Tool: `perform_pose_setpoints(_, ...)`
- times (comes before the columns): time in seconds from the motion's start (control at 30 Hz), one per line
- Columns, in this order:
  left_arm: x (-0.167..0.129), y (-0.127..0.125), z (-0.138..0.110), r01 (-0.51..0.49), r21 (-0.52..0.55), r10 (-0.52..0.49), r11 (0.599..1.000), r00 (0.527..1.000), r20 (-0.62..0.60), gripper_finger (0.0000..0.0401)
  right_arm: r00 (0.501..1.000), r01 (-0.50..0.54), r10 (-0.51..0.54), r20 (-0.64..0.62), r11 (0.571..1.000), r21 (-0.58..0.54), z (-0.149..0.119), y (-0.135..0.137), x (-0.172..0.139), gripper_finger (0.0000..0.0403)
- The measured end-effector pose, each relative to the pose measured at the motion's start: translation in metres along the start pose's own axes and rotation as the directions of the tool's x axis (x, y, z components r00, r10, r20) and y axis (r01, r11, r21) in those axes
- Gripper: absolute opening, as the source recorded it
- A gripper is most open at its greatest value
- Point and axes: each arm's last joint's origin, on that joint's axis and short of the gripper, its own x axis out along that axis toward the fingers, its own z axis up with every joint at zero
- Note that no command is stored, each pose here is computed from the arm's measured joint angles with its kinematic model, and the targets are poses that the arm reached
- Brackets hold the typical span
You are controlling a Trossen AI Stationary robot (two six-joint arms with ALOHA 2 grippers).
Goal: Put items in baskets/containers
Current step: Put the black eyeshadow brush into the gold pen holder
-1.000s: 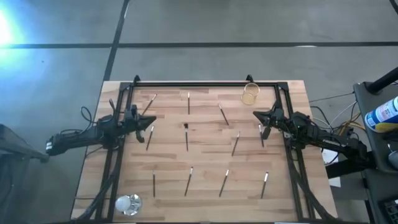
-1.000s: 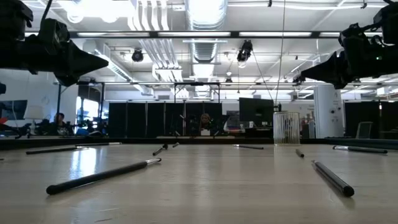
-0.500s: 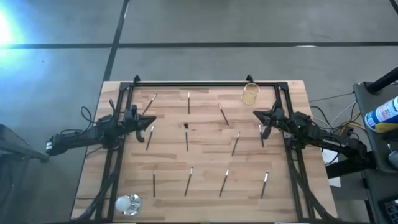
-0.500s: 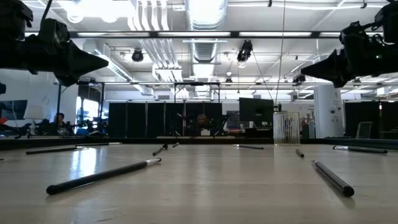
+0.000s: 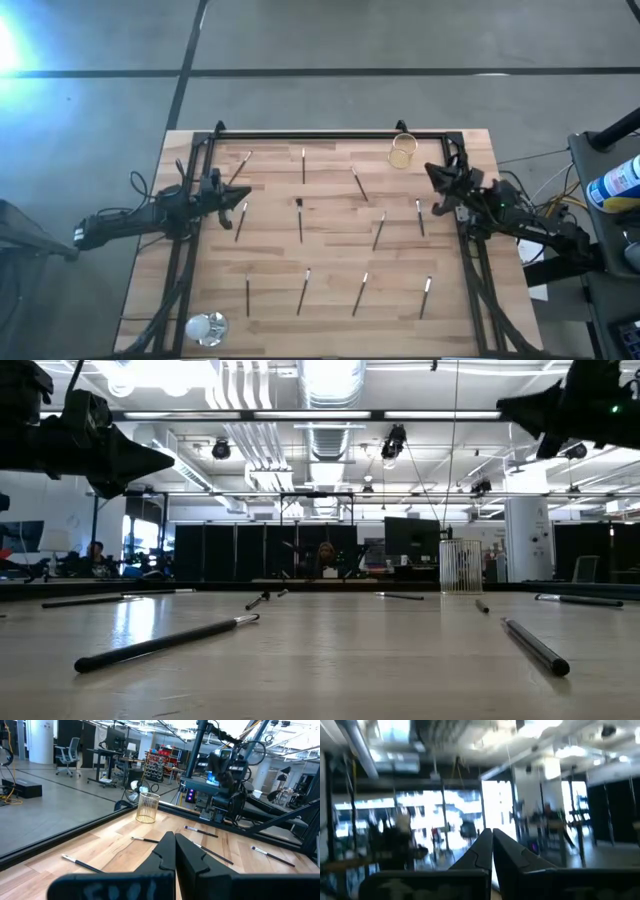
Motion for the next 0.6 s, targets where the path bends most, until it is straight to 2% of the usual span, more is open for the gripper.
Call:
perform_pose_setpoints(0.07, 0.0, 0.0, 0.0, 0.0, 0.0, 0.0, 1.0, 1.0, 0.001, 0.0, 1.0, -0.003, 0.003, -0.011, 1.0, 0.022, 0.007, 0.001, 0.003, 0.0008)
perform_pose_setpoints(0.17, 0.0, 0.0, 0.0, 0.0, 0.0, 0.0, 1.0, 1.0, 0.0, 0.0, 0.984, 0.069, -0.065, -0.167, 0.997, 0.019, 0.014, 0.001, 0.013, 0.0008)
perform_pose_setpoints(0.27, 0.0, 0.0, 0.0, 0.0, 0.0, 0.0, 1.0, 1.0, 0.0, 0.0, 0.916, 0.18, -0.173, -0.363, 0.984, -0.015, 0.019, 0.0, 0.028, 0.0008)
perform_pose_setpoints(0.33, 0.0, 0.0, 0.0, 0.0, 0.0, 0.0, 1.0, 1.0, 0.0, 0.0, 0.839, 0.246, -0.222, -0.496, 0.969, -0.016, 0.019, 0.0, 0.038, 0.0008)
perform_pose_setpoints(0.47, 0.0, 0.0, 0.0, 0.0, 0.0, 0.0, 1.0, 1.0, 0.0, 0.0, 0.606, 0.409, -0.294, -0.739, 0.912, -0.027, 0.009, 0.0, 0.052, 0.0008)
perform_pose_setpoints(0.6, 0.0, 0.0, 0.0, 0.0, 0.0, 0.0, 1.0, 1.0, 0.0, 0.0, 0.398, 0.501, -0.324, -0.858, 0.861, -0.093, -0.007, 0.0, 0.058, 0.0008)
